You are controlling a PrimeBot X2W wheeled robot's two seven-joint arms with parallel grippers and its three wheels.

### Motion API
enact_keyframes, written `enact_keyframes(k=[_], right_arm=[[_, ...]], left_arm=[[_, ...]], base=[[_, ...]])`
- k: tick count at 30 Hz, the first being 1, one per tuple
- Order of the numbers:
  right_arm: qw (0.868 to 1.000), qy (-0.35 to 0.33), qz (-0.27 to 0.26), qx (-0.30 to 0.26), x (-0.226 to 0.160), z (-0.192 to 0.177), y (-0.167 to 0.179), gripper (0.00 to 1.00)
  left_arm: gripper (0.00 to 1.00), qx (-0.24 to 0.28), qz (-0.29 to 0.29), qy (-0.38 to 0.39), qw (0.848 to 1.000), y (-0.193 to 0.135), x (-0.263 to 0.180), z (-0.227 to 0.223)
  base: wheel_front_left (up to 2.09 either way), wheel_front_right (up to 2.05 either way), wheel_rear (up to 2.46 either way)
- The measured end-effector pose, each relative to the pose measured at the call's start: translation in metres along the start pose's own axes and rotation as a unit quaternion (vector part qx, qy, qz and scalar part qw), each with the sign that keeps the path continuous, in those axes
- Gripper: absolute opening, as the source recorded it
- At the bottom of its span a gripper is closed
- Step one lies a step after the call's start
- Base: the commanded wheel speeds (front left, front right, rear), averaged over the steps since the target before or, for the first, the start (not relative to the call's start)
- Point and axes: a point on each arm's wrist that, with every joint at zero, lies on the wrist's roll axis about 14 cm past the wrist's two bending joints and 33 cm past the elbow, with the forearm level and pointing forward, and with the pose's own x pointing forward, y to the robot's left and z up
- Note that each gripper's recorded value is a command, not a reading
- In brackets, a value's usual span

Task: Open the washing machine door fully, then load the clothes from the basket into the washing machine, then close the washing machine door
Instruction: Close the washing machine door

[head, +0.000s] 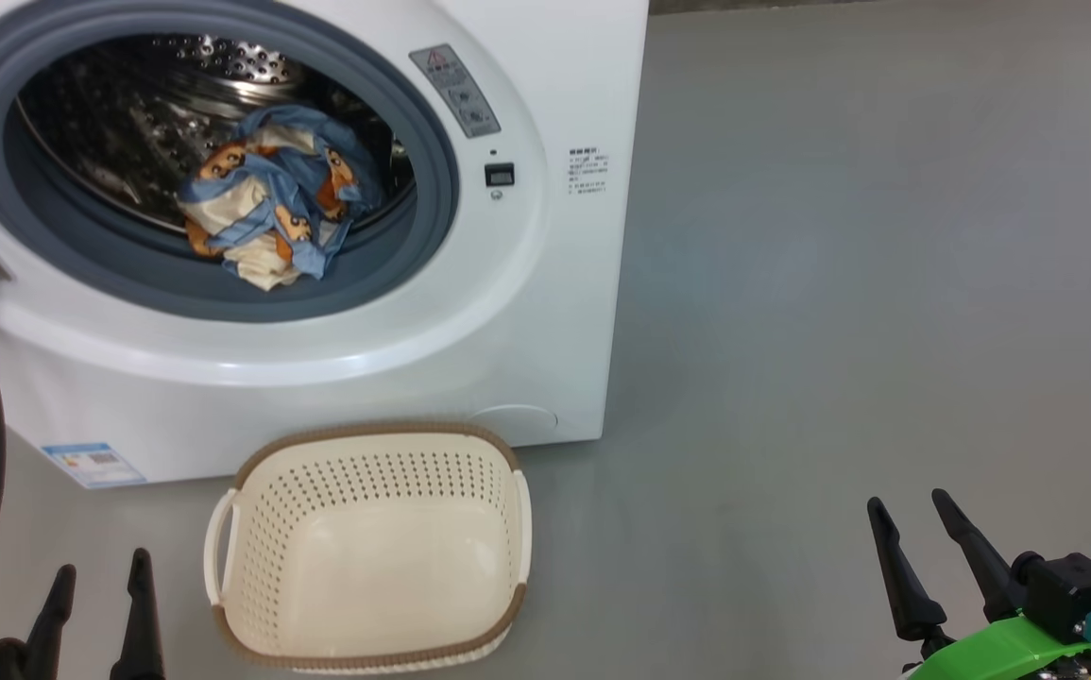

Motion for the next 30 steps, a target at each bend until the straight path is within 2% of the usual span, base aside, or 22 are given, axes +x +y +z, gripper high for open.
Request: enact_keyframes(k=[11,30], right_arm=[[1.0,0.004,-0.001,0.0,0.001,-0.003,0.0,1.0],[1.0,0.007,0.022,0.0,0.01,-0.005,0.013,1.0]], left_arm=[[1.0,0.0,-0.003,-0.011,1.0,-0.002,0.003,0.007],[1.0,-0.004,0.014,-0.011,1.0,0.007,-0.008,0.006]], base=[[-1.17,1.17,0.0],[-0.05,0.05,0.0]])
